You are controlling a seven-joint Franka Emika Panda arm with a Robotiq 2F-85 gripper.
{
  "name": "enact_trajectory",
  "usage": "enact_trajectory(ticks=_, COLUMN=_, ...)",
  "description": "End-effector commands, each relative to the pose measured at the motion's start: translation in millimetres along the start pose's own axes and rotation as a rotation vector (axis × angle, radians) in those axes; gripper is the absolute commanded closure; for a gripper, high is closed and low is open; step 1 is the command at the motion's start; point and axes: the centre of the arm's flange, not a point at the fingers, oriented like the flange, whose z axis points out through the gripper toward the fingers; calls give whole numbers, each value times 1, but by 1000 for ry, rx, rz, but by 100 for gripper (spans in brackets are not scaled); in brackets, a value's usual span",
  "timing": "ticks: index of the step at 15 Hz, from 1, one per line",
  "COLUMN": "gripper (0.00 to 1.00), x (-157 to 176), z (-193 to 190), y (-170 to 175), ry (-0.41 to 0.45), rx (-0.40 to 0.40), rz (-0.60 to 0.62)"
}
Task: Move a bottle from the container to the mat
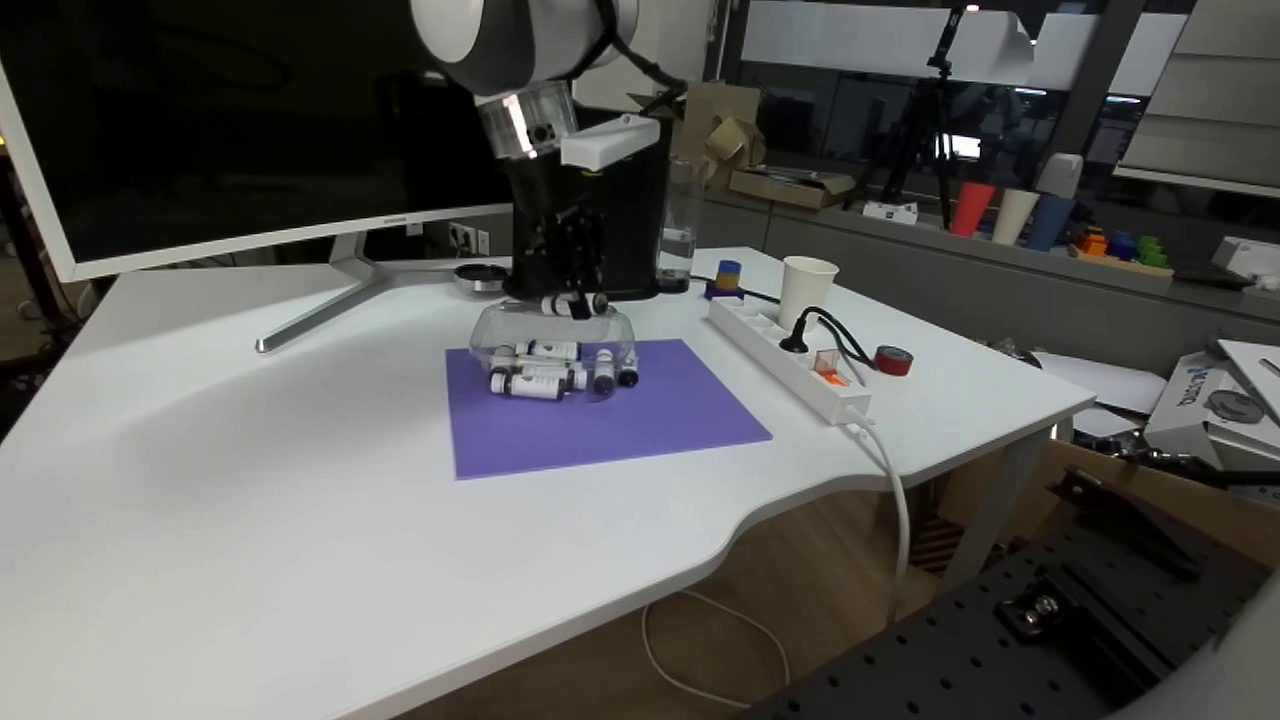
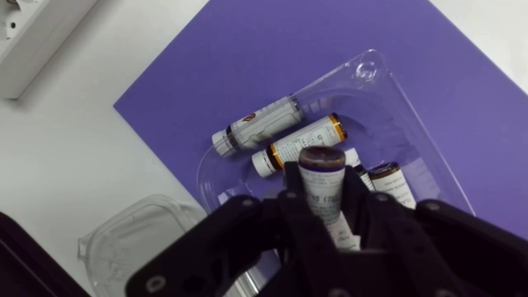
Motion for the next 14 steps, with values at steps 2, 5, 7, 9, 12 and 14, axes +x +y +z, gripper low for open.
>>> enact_trajectory(ticks=2, gripper=93, x=-67, z=-28, y=15, ry=102, rx=-25, rz=130)
enact_trajectory(ticks=5, gripper=93, x=-96, z=-26, y=44, ry=158, rx=-11, rz=204)
enact_trajectory(ticks=7, gripper=93, x=-109, z=-15, y=67, ry=186, rx=-5, rz=249)
enact_trajectory(ticks=9, gripper=93, x=-115, z=0, y=83, ry=188, rx=6, rz=291)
enact_trajectory(ticks=12, gripper=93, x=-119, z=24, y=96, ry=153, rx=23, rz=321)
enact_trajectory(ticks=14, gripper=93, x=-118, z=40, y=95, ry=120, rx=35, rz=320)
